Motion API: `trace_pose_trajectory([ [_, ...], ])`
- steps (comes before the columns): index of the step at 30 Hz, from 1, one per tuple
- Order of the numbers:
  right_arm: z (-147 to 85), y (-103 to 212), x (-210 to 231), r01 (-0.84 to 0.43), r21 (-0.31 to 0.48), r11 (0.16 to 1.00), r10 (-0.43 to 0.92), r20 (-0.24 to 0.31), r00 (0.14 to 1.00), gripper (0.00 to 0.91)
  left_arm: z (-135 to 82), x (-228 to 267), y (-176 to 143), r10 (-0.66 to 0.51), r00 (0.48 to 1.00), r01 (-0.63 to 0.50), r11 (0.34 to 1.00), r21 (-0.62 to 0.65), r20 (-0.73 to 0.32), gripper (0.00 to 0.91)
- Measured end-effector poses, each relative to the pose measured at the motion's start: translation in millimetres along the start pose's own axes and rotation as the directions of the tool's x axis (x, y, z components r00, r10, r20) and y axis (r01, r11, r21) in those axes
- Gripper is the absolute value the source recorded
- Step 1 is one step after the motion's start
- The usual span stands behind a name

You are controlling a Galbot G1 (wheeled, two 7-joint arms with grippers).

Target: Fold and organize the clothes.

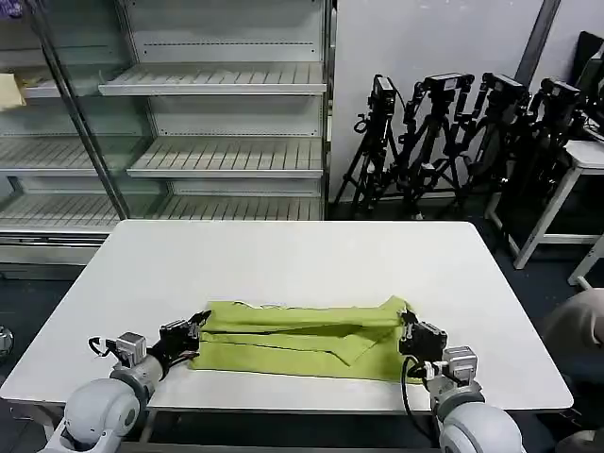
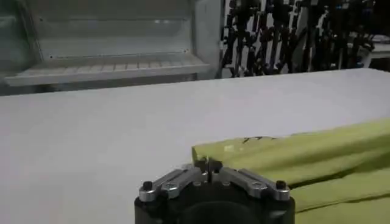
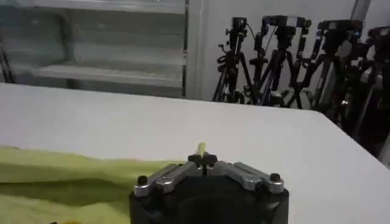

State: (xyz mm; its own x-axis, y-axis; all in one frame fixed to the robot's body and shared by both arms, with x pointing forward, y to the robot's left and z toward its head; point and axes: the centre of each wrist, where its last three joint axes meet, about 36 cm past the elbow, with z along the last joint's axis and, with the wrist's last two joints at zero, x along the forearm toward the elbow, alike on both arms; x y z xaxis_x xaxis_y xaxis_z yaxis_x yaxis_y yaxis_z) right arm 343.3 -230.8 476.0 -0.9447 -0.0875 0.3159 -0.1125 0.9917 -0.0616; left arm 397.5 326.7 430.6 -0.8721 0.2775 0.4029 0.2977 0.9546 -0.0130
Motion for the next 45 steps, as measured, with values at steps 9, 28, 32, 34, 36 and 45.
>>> trace_pose_trajectory([
  [9, 5, -2, -8, -0.009, -0.013, 1.0, 0.009, -0.007, 1.0, 0.0, 1, -1, 0, -0.01, 1.0, 0.01, 1.0, -0.008, -0.004, 0.02],
  [28, 13, -4, -34, -0.008, -0.02, 1.0, 0.007, -0.028, 1.0, 0.0, 1, -26, 7, -0.062, 0.998, 0.063, 0.998, -0.013, 0.019, 0.02],
  [32, 16, -4, -37, -0.007, -0.017, 1.0, 0.006, -0.04, 0.999, 0.907, 3, -27, 8, -0.067, 0.998, 0.067, 0.997, -0.027, 0.008, 0.907],
  [34, 18, -4, -39, -0.008, -0.015, 1.0, 0.007, -0.051, 0.999, 0.907, 3, -28, 7, -0.071, 0.997, 0.071, 0.997, -0.031, 0.003, 0.907],
  [36, 19, -4, -39, -0.009, -0.014, 1.0, 0.008, -0.056, 0.998, 0.907, 3, -28, 7, -0.077, 0.997, 0.077, 0.996, -0.034, 0.0, 0.907],
  [45, 16, -11, -27, -0.029, -0.014, 0.999, 0.028, -0.054, 0.998, 0.907, -2, -19, 7, -0.103, 0.995, 0.103, 0.994, -0.029, 0.01, 0.907],
])
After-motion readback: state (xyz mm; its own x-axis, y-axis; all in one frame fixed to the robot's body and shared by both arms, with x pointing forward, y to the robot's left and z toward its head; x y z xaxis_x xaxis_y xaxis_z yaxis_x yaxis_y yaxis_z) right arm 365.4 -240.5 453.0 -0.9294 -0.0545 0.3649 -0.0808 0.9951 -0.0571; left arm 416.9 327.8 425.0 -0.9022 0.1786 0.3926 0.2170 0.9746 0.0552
